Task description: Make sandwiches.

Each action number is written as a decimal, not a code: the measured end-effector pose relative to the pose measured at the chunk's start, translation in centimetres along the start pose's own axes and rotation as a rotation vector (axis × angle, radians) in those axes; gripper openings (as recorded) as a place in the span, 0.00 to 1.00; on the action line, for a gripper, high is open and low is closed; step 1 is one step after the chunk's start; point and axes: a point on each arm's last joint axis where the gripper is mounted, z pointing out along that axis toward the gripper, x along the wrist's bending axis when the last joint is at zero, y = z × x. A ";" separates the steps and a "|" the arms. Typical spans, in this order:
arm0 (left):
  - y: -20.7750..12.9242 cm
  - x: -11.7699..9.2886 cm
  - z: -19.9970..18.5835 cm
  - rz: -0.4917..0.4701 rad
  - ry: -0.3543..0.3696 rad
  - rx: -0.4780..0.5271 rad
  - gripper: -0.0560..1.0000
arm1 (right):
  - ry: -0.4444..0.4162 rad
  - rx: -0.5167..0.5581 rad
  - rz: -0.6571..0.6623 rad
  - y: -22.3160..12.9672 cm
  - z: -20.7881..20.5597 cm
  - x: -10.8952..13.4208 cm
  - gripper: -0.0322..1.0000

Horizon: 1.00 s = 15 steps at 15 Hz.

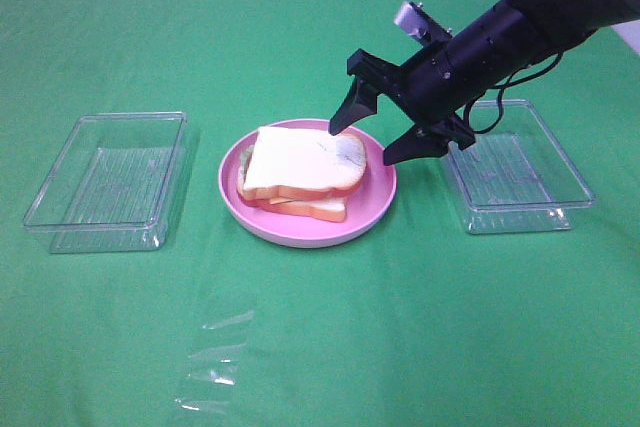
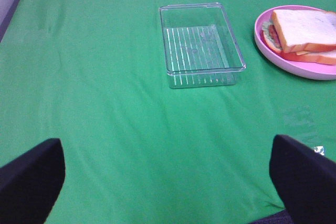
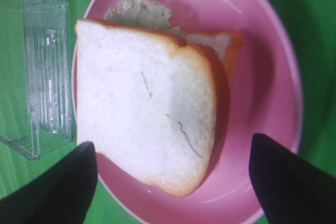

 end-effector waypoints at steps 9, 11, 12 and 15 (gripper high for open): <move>0.0 0.0 0.0 0.000 0.000 0.000 0.98 | -0.395 -0.126 -0.139 -0.4 -8.2 1.1 0.96; 0.0 0.0 0.0 0.000 0.000 0.000 0.98 | -0.504 -0.129 -0.125 -0.5 -9.8 0.1 0.97; 0.0 0.0 0.0 0.000 0.000 0.000 0.98 | -0.547 -0.113 -0.111 -0.5 -10.5 -0.9 0.97; 0.0 0.0 0.0 0.000 0.000 0.000 0.98 | -0.621 -0.077 -0.046 -0.5 -12.5 -3.5 0.97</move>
